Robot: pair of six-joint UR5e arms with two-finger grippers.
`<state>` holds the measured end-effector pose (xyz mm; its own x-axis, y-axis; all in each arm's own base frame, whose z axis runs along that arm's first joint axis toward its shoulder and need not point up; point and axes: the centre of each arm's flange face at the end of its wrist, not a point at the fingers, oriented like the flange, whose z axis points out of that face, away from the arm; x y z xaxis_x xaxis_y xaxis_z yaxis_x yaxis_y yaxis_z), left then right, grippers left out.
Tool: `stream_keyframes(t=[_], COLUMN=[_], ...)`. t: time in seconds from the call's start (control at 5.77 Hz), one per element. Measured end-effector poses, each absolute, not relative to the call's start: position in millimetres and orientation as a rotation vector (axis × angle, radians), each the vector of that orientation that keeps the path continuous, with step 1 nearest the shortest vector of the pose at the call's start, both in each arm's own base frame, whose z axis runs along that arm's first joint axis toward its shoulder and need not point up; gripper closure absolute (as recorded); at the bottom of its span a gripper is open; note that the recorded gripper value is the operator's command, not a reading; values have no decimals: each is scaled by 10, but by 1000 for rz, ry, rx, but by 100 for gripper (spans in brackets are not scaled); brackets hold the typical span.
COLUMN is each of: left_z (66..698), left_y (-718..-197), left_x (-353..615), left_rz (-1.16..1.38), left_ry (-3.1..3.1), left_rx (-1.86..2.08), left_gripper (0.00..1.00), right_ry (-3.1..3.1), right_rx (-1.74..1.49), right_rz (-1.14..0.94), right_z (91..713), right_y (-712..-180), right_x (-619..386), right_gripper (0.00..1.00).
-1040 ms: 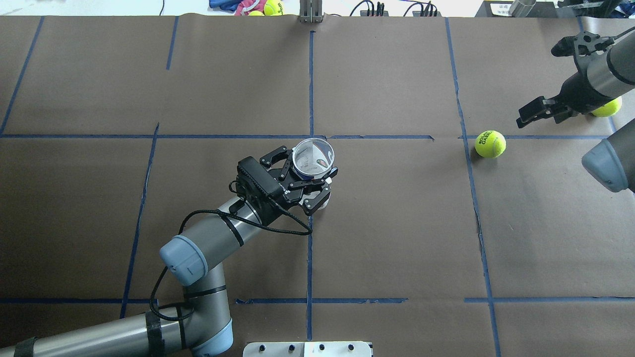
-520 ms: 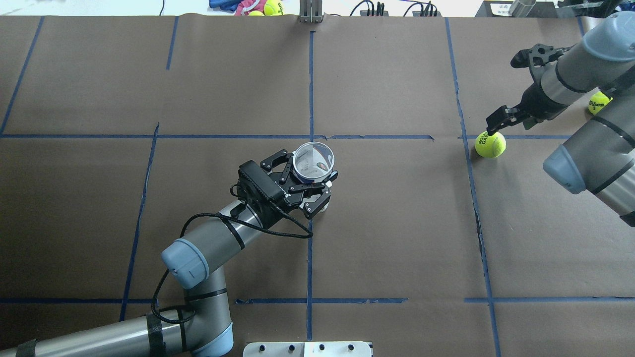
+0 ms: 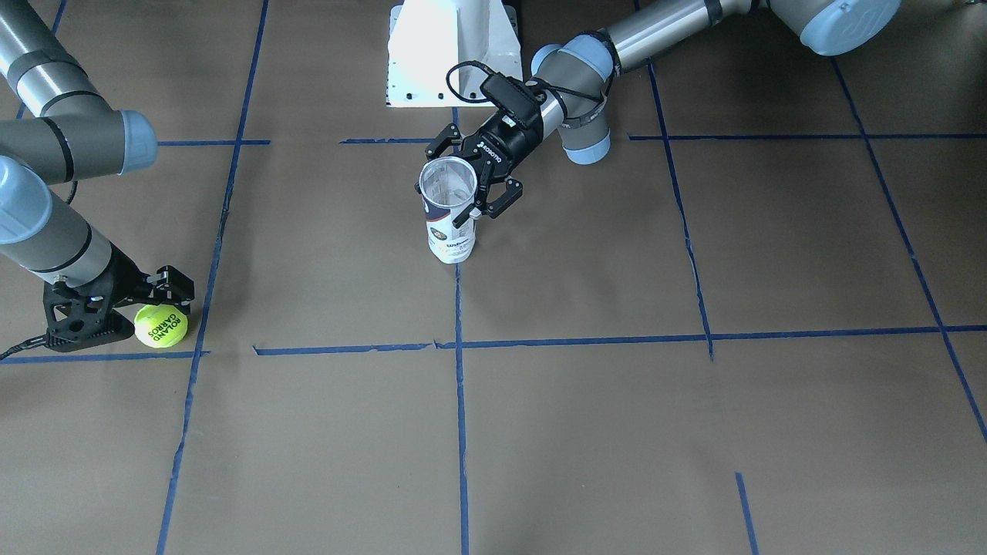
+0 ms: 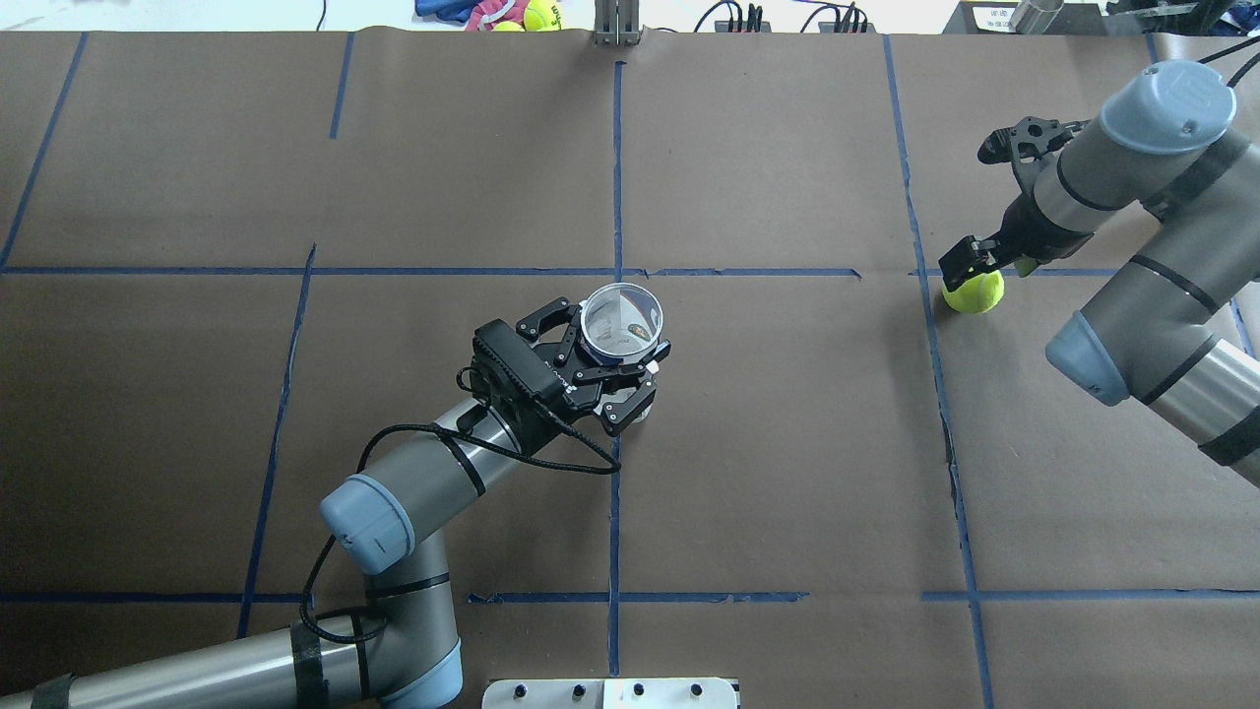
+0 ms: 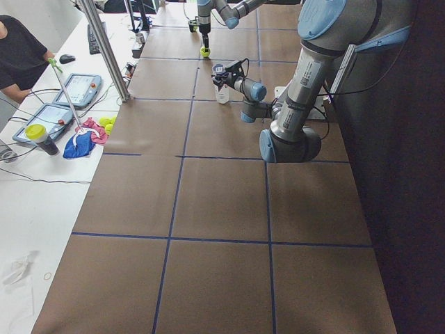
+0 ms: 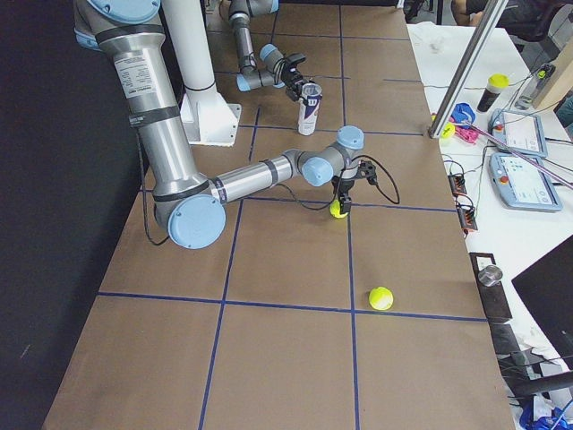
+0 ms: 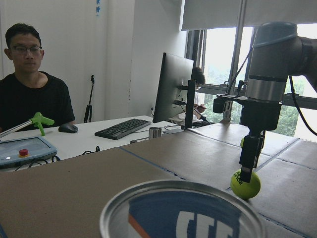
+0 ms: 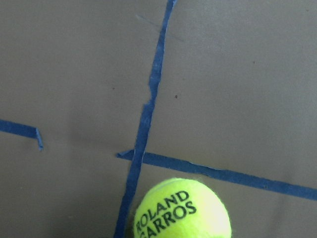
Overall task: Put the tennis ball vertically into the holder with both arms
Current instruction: 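Grasp the nearer tennis ball with the right gripper while left holds the can, then carry the ball with the right gripper over the can's opening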
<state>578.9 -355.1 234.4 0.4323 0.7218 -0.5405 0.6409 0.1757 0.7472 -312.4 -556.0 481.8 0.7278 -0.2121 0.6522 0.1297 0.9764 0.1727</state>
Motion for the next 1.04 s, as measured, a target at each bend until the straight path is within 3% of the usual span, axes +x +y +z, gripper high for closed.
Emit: stream_keyframes(t=[0.17, 0.35, 0.52, 0.69, 1.04], left_z=[2348, 2349, 2354, 2357, 2357], left_y=[-3550, -3552, -3552, -3548, -3546], left_x=[5789, 5787, 5787, 5789, 5790], left_rz=[87, 87, 88, 88, 88], left_ry=[1257, 1256, 1255, 1255, 1256], left_rx=[1515, 1516, 1516, 1515, 1514], left_gripper=[21, 20, 20, 18, 10], right_ry=[-709, -693, -686, -685, -718], right_rx=[124, 125, 122, 122, 172], right_rz=[-193, -194, -195, -195, -198], right_z=[4863, 4908, 4938, 4943, 4618], right_y=[-5573, -5582, -5580, -5579, -5542], right_x=[-3193, -3234, -3258, -3267, -3219], right_gripper=[1, 16, 68, 97, 100])
